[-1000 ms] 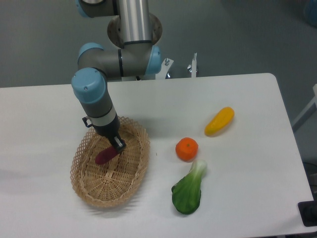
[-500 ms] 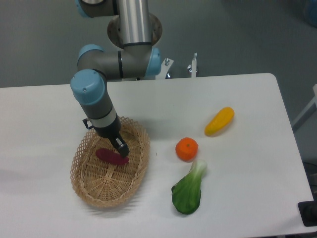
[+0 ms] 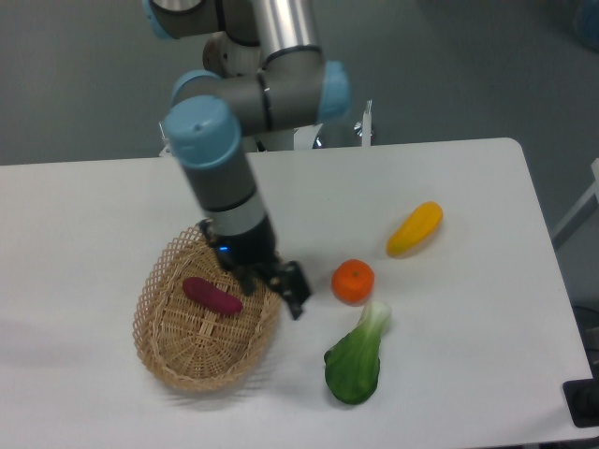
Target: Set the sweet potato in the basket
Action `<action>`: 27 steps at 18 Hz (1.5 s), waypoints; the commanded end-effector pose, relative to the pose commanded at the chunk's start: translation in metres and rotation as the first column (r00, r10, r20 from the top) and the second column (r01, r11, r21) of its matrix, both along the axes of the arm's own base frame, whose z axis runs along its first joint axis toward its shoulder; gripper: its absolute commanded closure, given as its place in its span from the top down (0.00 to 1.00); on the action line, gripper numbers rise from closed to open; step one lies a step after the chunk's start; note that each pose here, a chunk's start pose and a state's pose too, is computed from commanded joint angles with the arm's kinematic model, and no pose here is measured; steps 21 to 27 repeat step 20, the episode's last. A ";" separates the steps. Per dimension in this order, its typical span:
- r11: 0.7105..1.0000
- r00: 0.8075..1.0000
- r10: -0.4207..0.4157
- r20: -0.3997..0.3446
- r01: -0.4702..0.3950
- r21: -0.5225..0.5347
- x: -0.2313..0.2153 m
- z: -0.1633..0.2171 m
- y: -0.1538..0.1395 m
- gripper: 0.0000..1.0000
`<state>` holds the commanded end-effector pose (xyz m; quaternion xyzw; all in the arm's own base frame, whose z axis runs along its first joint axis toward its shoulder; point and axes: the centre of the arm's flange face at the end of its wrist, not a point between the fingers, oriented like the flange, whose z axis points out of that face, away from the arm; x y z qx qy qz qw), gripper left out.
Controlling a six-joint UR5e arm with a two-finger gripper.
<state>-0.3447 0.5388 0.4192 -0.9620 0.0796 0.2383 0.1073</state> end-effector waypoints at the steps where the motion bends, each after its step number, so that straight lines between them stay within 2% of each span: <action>1: 0.998 0.999 -0.043 -0.003 0.043 -0.055 -0.022 0.013 -0.017 1.00; 3: 0.988 0.994 -0.108 0.006 0.108 -0.114 -0.036 0.031 -0.030 1.00; 5: 0.984 0.990 -0.125 0.060 0.131 -0.118 -0.053 0.043 -0.049 1.00; 6: 0.982 0.986 -0.143 0.086 0.152 -0.110 -0.063 0.044 -0.058 1.00; 11: 0.960 0.965 -0.237 0.108 0.250 -0.124 -0.091 0.043 -0.100 1.00; 27: 0.960 0.963 -0.245 0.113 0.257 -0.111 -0.091 0.042 -0.103 1.00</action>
